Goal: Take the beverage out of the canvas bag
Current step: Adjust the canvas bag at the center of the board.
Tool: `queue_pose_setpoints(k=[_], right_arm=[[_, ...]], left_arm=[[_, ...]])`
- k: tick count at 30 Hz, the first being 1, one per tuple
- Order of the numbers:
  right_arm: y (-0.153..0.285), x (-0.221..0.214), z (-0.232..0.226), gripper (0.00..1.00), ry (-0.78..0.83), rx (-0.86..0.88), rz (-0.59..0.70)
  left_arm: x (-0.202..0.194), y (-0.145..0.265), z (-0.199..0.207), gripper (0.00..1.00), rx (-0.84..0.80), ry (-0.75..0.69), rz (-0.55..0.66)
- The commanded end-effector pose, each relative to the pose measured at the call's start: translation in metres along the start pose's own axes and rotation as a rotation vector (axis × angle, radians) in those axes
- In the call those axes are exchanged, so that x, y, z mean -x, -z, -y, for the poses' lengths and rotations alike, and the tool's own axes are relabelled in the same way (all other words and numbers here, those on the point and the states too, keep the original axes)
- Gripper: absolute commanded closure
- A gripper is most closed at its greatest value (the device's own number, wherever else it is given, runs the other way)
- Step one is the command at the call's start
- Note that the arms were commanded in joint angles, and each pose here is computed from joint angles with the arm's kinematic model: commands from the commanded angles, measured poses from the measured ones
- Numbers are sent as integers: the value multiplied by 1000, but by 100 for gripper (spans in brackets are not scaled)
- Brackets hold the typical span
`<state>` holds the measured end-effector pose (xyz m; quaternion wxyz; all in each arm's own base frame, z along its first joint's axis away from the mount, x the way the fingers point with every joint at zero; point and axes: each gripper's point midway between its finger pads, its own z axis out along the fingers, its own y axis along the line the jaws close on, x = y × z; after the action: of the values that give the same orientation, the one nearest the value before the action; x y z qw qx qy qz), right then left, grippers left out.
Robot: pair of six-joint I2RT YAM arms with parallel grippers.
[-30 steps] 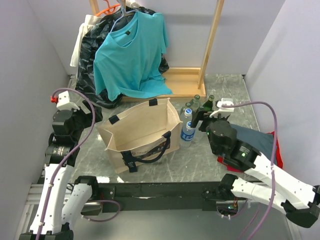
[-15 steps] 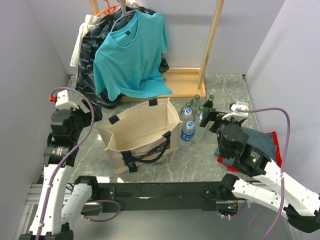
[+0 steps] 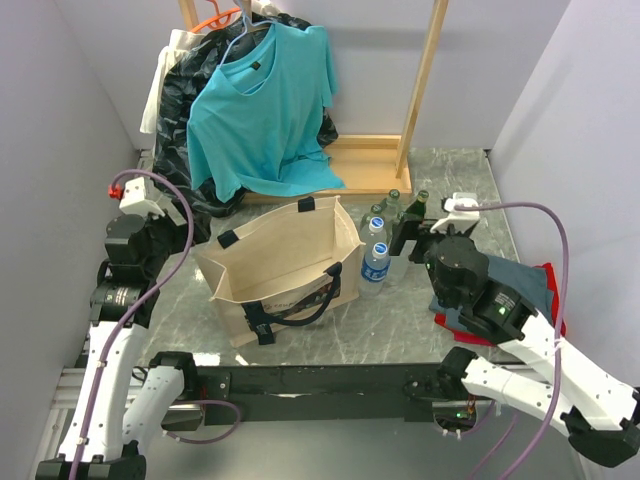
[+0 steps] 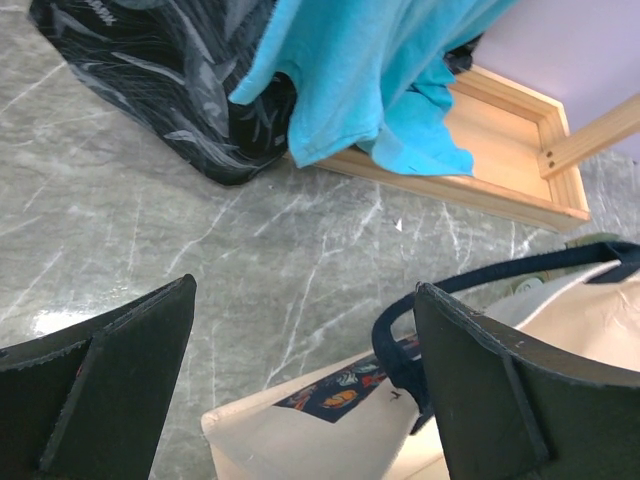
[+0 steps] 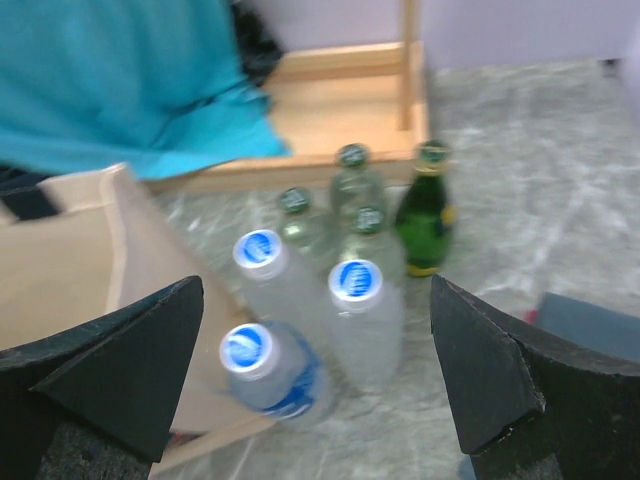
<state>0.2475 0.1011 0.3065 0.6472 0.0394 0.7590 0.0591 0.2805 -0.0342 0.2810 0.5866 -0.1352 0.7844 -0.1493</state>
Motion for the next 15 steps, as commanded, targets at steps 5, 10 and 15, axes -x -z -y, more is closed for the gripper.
queue_pose_setpoints(k=[5, 10, 15], right_arm=[[16, 23, -80, 0, -46, 403, -59], [23, 28, -115, 2, -24, 533, -114], [48, 29, -161, 2, 36, 742, -149]], left_arm=[[6, 3, 18, 4, -97, -28, 11], [3, 2, 18, 4, -100, -29, 2], [-1, 0, 19, 4, -113, -24, -4]])
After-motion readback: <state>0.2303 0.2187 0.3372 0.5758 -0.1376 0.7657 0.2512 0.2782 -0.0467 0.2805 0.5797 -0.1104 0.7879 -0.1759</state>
